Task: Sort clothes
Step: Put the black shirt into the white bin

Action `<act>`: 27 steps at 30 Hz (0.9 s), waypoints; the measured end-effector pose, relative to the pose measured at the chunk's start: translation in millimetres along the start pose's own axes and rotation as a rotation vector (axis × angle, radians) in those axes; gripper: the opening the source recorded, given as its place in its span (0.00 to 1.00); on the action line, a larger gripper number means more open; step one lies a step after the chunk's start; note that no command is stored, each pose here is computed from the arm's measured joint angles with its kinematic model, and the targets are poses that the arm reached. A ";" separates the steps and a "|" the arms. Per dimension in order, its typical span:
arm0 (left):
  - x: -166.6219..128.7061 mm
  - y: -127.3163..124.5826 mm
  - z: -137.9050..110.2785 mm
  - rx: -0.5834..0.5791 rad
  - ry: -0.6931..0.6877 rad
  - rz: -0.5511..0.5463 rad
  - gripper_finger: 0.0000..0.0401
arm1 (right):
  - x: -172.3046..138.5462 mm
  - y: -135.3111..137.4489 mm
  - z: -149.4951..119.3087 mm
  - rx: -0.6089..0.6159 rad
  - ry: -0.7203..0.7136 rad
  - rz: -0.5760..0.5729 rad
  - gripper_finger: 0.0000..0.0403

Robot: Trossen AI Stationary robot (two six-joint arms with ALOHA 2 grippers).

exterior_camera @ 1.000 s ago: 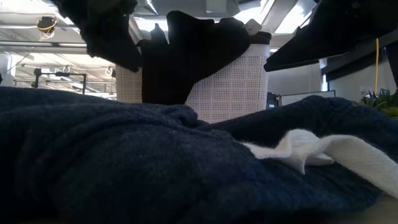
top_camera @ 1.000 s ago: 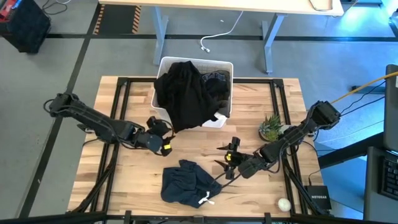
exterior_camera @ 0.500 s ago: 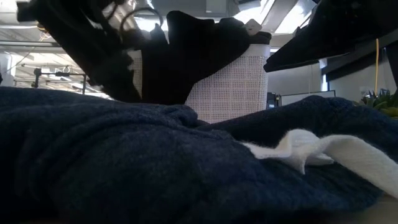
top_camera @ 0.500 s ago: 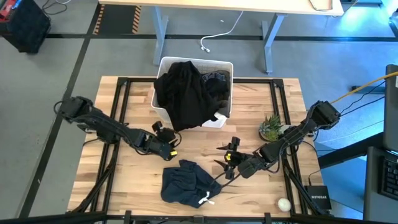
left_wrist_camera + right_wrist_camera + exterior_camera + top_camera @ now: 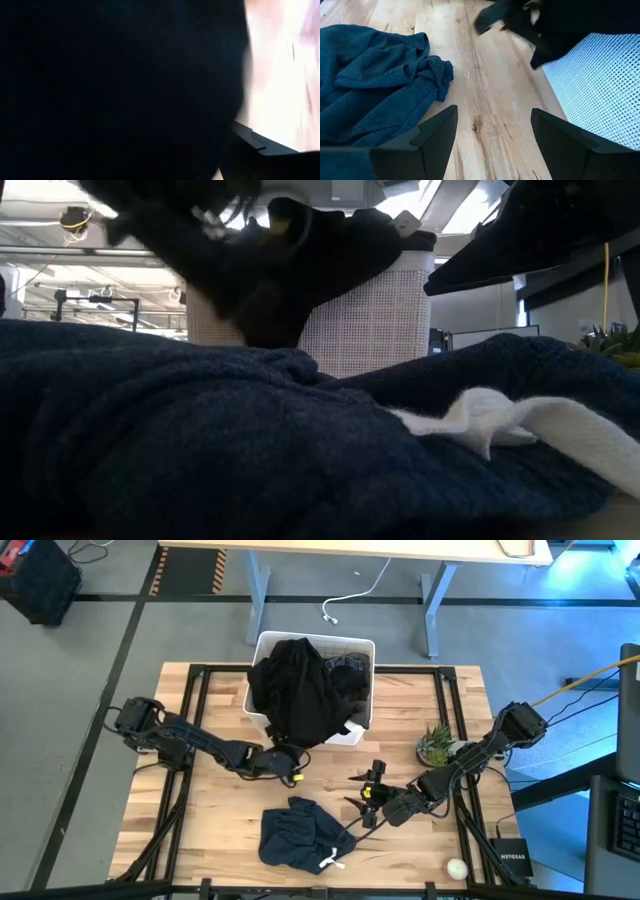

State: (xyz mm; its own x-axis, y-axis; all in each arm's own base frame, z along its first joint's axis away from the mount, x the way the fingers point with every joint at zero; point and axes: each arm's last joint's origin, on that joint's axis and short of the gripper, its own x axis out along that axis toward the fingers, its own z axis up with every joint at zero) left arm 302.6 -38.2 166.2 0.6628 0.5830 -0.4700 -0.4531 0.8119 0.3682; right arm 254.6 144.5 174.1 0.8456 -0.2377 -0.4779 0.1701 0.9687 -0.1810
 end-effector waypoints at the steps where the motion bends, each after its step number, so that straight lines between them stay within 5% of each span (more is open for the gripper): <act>1: -1.1 2.1 9.4 0.002 -0.037 0.016 0.43 | 0.0 0.0 0.0 0.000 0.000 0.000 0.67; 7: -15.4 20.5 68.4 0.010 -0.272 0.088 0.43 | 0.0 -0.1 -0.3 -0.008 0.002 -0.001 0.67; 13: -31.1 67.9 114.6 -0.017 -0.377 0.308 0.43 | 0.0 -0.1 -0.4 -0.009 0.004 -0.001 0.67; 20: -21.5 136.6 120.4 -0.197 -0.325 0.448 0.43 | 0.0 -0.1 -0.4 -0.009 0.004 -0.001 0.67; 23: -5.5 149.7 103.3 -0.257 -0.216 0.372 0.43 | 0.0 -0.1 -0.9 -0.012 0.009 0.003 0.67; 27: 6.1 153.5 83.5 -0.301 -0.060 0.118 0.43 | 0.0 -0.1 -1.4 -0.019 0.014 0.007 0.67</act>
State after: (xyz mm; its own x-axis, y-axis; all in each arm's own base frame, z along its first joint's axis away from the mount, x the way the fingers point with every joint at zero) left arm 286.9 87.4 286.8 0.6251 0.6780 -0.3867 -0.6790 0.7167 0.1591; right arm 253.8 144.3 172.9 0.8395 -0.2322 -0.4913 0.1543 0.9687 -0.1943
